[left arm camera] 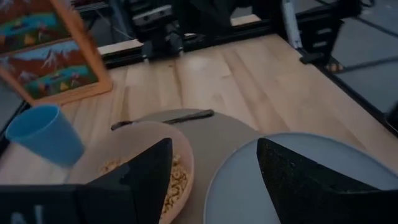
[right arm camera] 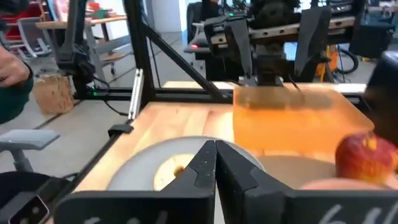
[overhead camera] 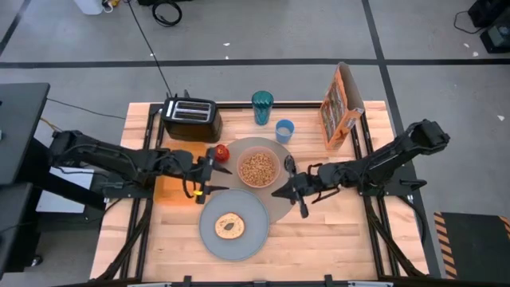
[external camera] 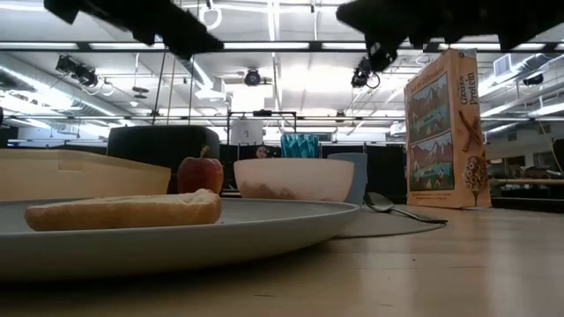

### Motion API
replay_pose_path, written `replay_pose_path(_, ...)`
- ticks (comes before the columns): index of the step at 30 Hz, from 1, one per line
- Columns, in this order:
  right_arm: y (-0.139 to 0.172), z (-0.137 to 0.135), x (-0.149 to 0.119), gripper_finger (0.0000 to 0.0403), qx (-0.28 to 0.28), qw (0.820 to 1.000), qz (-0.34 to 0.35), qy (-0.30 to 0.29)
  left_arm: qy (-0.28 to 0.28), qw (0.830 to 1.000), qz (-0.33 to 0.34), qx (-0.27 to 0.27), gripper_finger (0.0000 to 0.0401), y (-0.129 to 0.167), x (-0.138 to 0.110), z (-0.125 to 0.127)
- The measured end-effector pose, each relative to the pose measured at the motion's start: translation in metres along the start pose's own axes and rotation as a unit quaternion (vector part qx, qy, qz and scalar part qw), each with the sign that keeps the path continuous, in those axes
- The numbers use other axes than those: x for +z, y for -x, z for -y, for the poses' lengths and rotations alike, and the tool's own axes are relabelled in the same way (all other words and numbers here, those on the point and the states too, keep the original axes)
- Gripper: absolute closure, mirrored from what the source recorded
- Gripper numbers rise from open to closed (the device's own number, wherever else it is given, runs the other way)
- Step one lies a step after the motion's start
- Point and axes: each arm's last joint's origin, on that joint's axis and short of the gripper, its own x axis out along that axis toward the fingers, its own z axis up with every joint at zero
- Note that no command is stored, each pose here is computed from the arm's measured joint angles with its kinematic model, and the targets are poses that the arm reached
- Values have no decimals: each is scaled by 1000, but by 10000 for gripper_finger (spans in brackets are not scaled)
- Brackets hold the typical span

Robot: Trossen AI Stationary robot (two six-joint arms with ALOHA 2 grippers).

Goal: Arrange a breakfast setting
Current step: Return to Home Position

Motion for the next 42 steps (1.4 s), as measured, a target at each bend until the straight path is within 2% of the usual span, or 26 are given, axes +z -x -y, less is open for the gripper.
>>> replay_pose_path(4, 16, 10, -5, 380, -13, 1000, 0, -17, 25, 999, 2, 20, 159, 8, -8, -8)
replay_pose_path(10, 57, 21, 2, 388, -8, 999, 41, -31, 33, 997, 41, 56, 159, 47, 1, -22)
replay_pose_path(13, 79, 21, 7, 394, -6, 996, 78, -32, 47, 996, 32, 66, 159, 69, -2, -24)
replay_pose_path(17, 107, 18, 10, 393, 24, 993, 118, -20, 59, 995, 40, 68, 159, 96, -5, -22)
replay_pose_path(20, 122, 16, 2, 386, 31, 990, 136, -17, 60, 991, 90, 78, 159, 109, -9, -20)
replay_pose_path(24, 133, 16, -20, 388, 22, 991, 132, -8, 60, 984, 138, 98, 159, 108, -35, -16)
replay_pose_path(27, 138, 17, -41, 394, 3, 993, 115, -10, 63, 980, 147, 120, 159, 103, -57, -13)
replay_pose_path(30, 140, 20, -56, 397, -8, 994, 102, -39, 67, 977, 140, 145, 159, 102, -74, -12)
replay_pose_path(34, 142, 25, -51, 397, -15, 995, 87, -49, 69, 972, 156, 160, 159, 107, -80, -11)
replay_pose_path(38, 148, 33, -36, 397, -27, 996, 79, -34, 65, 972, 158, 164, 159, 115, -84, -10)
replay_pose_path(42, 157, 36, -38, 395, -43, 994, 97, -15, 75, 971, 151, 170, 159, 122, -90, -9)
